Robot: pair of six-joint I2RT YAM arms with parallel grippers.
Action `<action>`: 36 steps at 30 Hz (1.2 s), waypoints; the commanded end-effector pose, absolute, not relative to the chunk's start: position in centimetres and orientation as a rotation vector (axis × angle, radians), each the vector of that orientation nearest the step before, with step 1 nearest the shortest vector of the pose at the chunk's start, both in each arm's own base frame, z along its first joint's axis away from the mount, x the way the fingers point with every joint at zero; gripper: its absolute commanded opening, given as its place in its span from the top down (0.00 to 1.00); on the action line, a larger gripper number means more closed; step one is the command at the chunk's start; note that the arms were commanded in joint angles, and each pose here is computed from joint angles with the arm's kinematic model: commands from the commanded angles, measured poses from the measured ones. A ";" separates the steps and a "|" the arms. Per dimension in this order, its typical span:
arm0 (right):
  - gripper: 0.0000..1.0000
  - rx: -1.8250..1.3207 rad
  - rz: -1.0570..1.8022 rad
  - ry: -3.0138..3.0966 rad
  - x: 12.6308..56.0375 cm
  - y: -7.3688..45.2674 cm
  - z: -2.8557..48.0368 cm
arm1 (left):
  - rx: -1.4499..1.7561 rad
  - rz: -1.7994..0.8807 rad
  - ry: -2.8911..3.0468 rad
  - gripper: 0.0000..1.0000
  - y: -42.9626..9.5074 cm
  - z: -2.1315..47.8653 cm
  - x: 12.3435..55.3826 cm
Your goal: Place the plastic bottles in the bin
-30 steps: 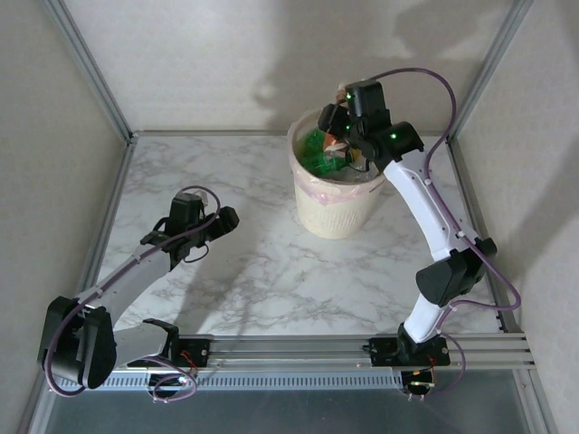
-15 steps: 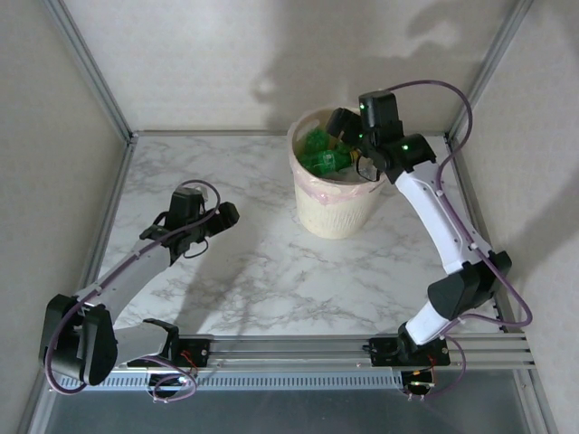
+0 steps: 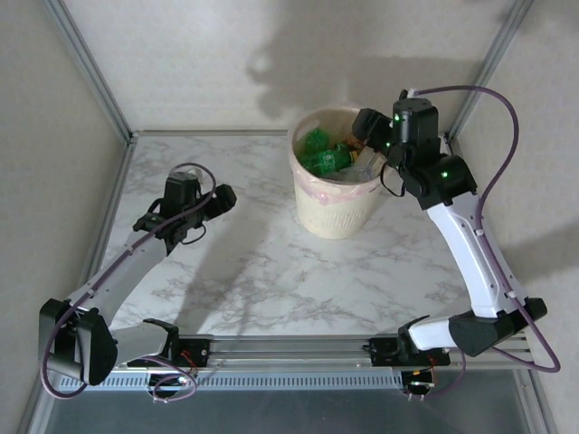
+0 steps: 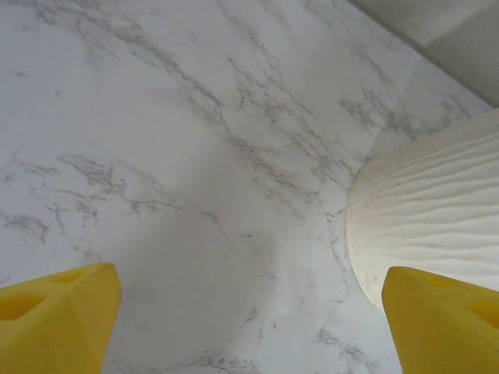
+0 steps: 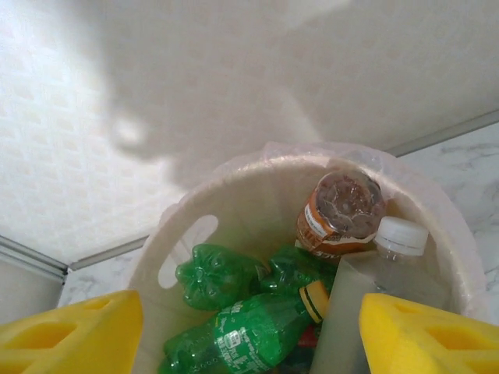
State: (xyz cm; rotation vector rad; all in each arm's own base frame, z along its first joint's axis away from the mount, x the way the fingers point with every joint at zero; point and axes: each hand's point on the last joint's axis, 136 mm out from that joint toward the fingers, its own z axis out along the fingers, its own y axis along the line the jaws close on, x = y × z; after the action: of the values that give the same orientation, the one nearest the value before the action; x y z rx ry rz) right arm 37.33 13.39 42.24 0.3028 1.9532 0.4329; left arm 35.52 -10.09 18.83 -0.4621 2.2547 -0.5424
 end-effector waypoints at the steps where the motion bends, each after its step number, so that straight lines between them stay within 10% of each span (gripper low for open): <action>1: 0.24 0.266 0.390 1.970 36.3 12.8 40.5 | -0.461 -0.496 2.210 0.12 -9.3 20.8 35.3; 7: 0.02 0.357 0.288 1.909 32.2 8.4 36.0 | -0.481 -0.329 1.991 0.01 -5.5 25.4 34.6; 15: 0.04 0.758 0.150 1.765 26.4 0.7 21.3 | -0.551 -0.135 1.699 0.00 -0.7 27.5 33.0; 28: 0.01 0.592 -0.561 1.639 24.1 -5.8 15.4 | -0.589 0.297 1.678 0.01 4.7 18.1 31.3; 36: 0.01 0.377 -0.433 1.612 27.0 -4.2 14.8 | -0.538 0.238 1.646 0.01 5.2 15.8 32.2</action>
State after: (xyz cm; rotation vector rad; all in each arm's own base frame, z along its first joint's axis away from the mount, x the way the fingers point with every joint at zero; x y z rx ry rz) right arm 25.65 -4.74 10.61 0.3977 1.7888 -0.5393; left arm 31.42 5.41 14.00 -0.5647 1.7483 0.2892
